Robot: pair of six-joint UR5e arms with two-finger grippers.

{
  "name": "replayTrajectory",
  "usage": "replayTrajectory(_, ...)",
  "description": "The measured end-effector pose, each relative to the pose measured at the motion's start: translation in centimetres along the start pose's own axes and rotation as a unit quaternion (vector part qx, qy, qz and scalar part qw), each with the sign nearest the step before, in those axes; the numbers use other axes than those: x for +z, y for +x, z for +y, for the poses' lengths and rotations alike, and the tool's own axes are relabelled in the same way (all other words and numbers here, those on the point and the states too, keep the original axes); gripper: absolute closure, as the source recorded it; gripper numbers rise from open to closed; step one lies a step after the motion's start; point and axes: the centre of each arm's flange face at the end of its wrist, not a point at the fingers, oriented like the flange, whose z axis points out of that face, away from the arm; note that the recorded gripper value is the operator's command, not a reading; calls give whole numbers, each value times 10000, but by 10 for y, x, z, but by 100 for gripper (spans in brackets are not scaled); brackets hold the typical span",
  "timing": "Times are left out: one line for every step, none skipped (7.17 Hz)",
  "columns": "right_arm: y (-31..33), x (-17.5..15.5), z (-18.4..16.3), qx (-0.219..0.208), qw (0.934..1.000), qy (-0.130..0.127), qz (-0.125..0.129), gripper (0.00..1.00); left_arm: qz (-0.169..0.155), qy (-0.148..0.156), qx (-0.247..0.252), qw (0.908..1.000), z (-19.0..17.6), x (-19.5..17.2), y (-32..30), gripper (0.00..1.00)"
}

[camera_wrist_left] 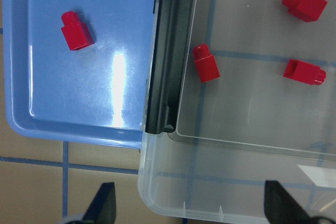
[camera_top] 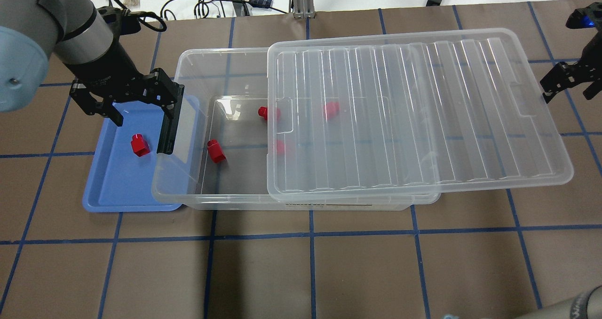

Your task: Place red block in blue tray from box

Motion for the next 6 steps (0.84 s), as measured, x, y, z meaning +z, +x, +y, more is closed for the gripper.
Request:
replayTrajectory(-7,0,-2,8,10000,-2,4,0,0,11,4,10000,0,0,0,0)
replayTrajectory(-12,-1,-3,7,10000,-4,10,0,0,28,9,10000,0,-1,0,0)
replayTrajectory(-15,-1,-4,-4,10000,-8,12,0,1,49,12,10000,0,-1,0,0)
replayTrajectory(-19,-1,-5,-27,10000,-13,14,0,1,75,12,10000,-1,-2,0,0)
replayTrajectory(-23,-1,-6,-52,10000,-18,17,0,6,103,3,9999,-2,-2,-1,0)
replayTrajectory(-25,-2,-7,-70,10000,-14,25,0,11,130,-8,9999,-4,-2,0,0)
